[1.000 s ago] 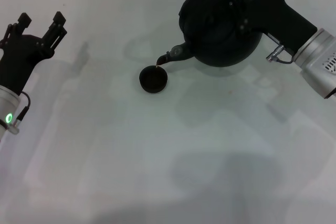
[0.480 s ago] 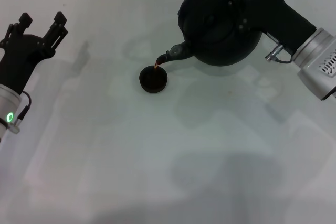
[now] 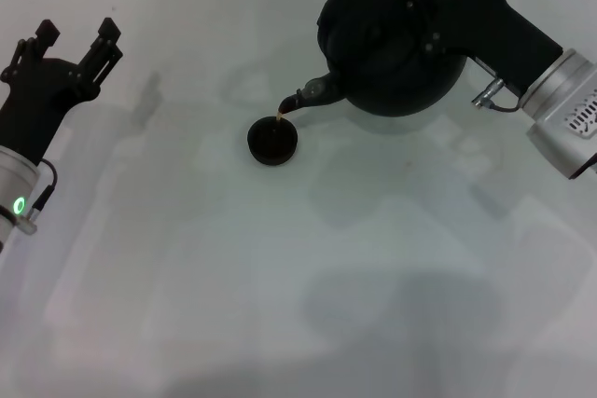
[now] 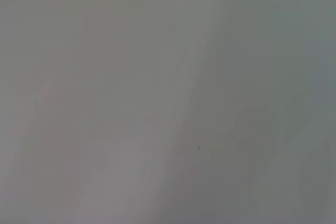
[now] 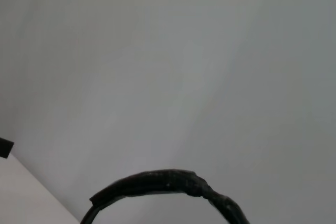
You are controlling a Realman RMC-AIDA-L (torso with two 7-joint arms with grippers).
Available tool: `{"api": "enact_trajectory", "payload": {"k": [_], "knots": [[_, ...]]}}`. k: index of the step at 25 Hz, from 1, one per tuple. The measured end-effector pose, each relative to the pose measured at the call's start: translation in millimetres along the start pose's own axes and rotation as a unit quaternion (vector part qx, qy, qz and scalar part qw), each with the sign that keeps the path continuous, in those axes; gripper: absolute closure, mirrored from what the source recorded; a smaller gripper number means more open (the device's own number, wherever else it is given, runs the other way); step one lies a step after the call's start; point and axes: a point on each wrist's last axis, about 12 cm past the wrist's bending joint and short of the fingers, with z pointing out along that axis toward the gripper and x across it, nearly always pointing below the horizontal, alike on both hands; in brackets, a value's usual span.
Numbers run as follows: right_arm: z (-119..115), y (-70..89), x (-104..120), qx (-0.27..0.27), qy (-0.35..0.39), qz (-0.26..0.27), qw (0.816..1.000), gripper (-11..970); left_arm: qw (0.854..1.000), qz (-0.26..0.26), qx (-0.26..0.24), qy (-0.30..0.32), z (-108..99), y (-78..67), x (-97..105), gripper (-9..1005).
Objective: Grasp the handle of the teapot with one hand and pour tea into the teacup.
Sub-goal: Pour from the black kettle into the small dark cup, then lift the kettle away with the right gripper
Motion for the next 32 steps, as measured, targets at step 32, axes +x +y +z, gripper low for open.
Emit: {"api": "enact_trajectory", "payload": {"k": [32], "knots": [[-0.3, -1.6, 0.1, 0.005, 0.000, -0.020, 1.000, 805, 1.000, 0.000, 0.000, 0.000, 0.3, -0.1, -0.1, 104]]}}
